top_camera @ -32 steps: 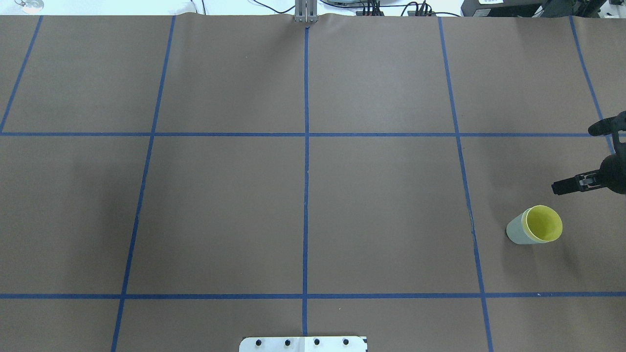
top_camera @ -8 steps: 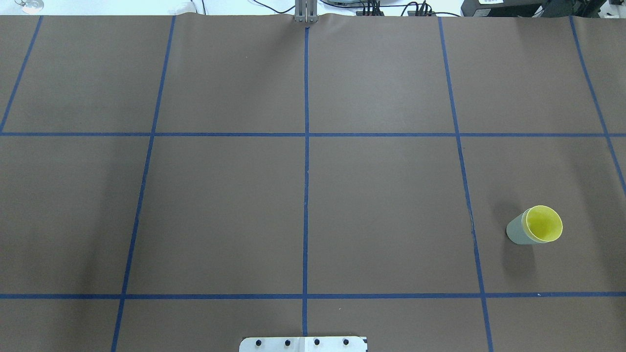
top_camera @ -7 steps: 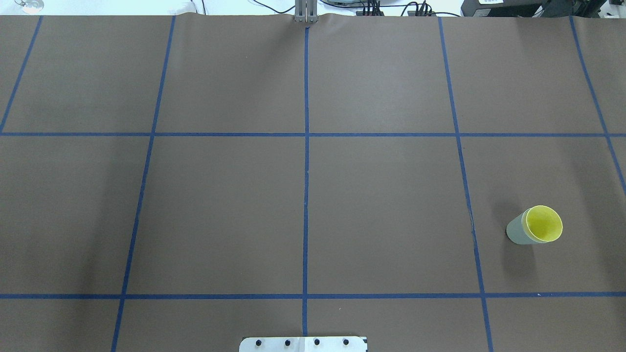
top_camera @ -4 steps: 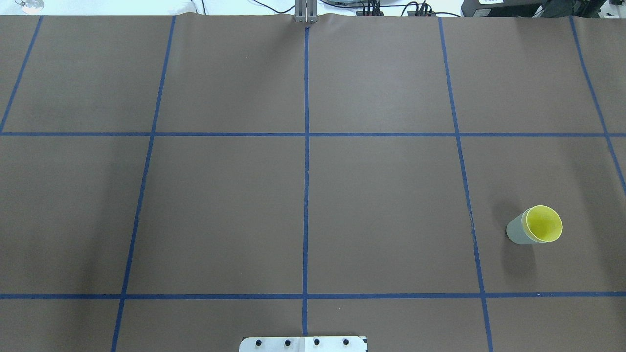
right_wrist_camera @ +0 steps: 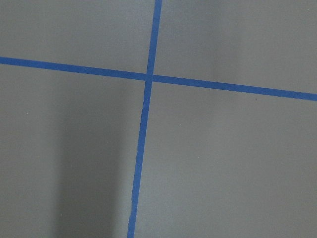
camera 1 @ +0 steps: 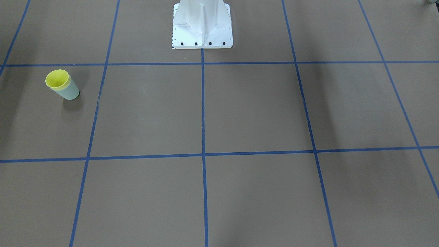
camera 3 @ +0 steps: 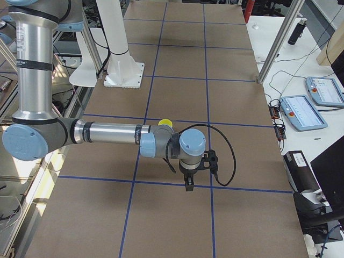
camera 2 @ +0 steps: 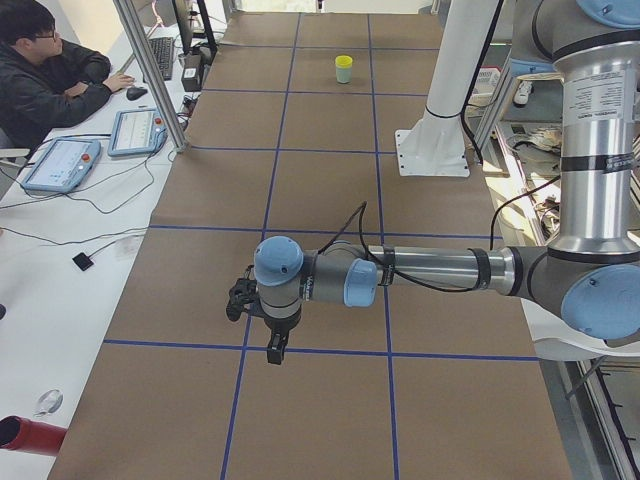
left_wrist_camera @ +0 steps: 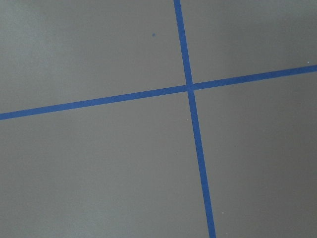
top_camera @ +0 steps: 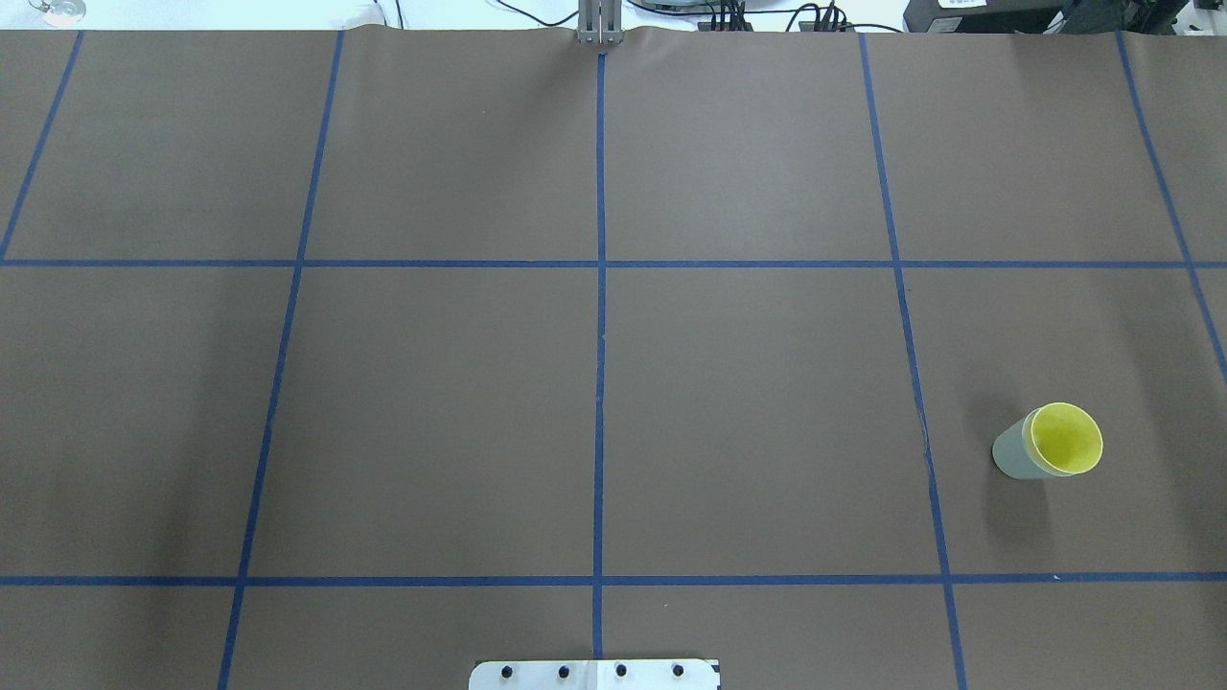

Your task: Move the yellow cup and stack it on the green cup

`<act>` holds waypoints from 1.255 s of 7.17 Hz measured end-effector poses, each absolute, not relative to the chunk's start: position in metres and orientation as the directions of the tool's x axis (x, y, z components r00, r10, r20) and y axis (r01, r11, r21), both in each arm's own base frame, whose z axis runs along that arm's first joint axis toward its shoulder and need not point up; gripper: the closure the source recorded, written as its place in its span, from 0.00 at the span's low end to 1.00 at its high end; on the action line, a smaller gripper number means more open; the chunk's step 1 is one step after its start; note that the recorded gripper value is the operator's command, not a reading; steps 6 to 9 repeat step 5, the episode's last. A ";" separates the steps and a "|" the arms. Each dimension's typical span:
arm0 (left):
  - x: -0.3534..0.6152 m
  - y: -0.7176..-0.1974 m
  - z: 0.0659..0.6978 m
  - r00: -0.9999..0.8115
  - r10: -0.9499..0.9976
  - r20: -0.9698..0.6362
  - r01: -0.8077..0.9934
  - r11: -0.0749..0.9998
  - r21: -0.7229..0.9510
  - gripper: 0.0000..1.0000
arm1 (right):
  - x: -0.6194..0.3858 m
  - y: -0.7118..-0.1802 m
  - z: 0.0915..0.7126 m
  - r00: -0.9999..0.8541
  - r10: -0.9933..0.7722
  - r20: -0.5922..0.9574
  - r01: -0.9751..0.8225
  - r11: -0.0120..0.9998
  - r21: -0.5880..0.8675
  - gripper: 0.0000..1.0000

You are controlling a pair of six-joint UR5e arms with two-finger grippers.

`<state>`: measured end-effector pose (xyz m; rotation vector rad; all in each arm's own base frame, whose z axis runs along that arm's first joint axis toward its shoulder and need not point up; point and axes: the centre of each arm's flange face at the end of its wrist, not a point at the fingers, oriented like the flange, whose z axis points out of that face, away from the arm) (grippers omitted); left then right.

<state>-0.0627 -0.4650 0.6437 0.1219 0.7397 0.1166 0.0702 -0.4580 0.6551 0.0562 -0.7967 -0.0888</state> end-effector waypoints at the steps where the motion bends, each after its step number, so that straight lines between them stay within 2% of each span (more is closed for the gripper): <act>1: -0.063 -0.466 0.643 0.733 0.150 -0.664 -0.063 0.986 0.153 0.00 | 0.070 -0.458 0.655 0.695 -0.101 0.712 0.058 0.995 0.084 0.00; 9: -0.063 -0.470 0.638 0.732 0.156 -0.663 -0.063 0.985 0.163 0.00 | 0.070 -0.458 0.656 0.695 -0.100 0.712 0.058 0.995 0.082 0.00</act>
